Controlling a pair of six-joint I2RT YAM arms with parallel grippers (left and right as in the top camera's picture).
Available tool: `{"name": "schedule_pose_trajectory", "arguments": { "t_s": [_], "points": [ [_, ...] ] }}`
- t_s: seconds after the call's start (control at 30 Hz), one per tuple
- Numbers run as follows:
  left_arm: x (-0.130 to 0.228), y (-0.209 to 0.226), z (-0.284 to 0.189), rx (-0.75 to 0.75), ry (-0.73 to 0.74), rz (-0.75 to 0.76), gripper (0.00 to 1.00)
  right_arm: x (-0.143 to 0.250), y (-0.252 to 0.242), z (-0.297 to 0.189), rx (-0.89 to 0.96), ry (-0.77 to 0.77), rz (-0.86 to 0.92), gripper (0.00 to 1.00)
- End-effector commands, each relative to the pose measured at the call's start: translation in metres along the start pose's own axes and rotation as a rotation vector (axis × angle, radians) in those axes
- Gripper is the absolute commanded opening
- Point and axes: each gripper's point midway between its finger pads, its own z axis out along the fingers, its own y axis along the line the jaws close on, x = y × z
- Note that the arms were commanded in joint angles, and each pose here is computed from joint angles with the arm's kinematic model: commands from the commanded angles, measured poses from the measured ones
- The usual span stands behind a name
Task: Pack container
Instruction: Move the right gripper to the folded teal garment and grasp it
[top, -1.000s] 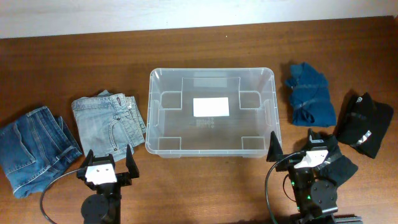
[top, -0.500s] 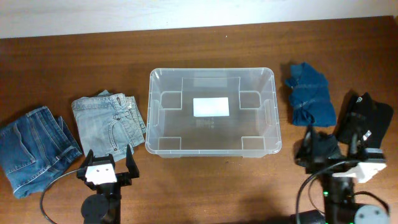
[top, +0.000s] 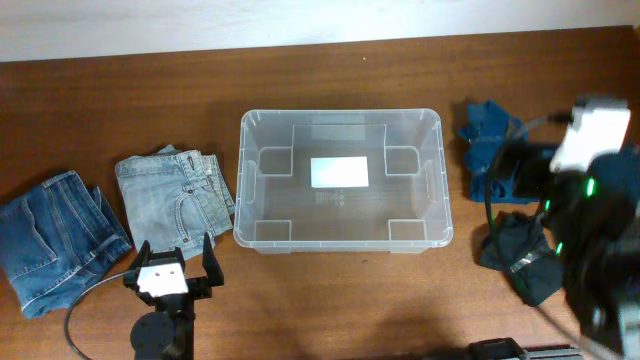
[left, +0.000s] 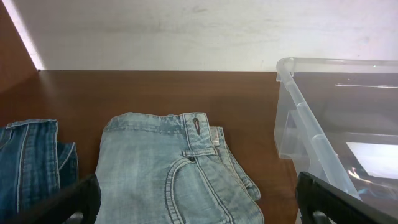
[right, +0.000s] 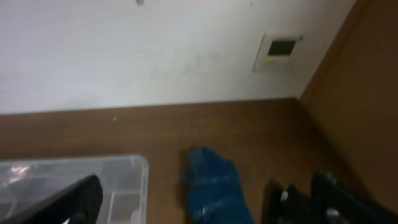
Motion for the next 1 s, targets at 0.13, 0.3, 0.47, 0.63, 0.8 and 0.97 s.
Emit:
{"name": "schedule_pose_trajectory", "arguments": {
  "t_s": [0.13,0.3,0.47,0.63,0.8,0.97],
  "points": [
    [0.002,0.000,0.000,-0.001,-0.003,0.018,1.00,-0.020,-0.026,0.050,-0.081,0.198,0.085,0.98],
    [0.002,0.000,0.000,-0.001,-0.003,0.018,0.99,0.001,-0.056,0.085,-0.143,0.298,0.220,0.98],
    [0.002,0.000,0.000,-0.001,-0.003,0.018,0.99,0.041,-0.100,0.113,-0.047,0.426,0.308,0.98],
    [0.002,0.000,0.000,-0.001,-0.003,0.018,0.99,0.089,-0.123,0.143,-0.024,0.575,0.383,0.98],
    [0.002,0.000,0.000,-0.001,-0.003,0.018,0.99,0.130,-0.116,0.179,-0.148,0.680,0.306,0.98],
    [0.002,0.000,0.000,-0.001,-0.003,0.018,0.99,0.176,-0.118,0.214,-0.176,0.784,0.327,1.00]
  ]
}}
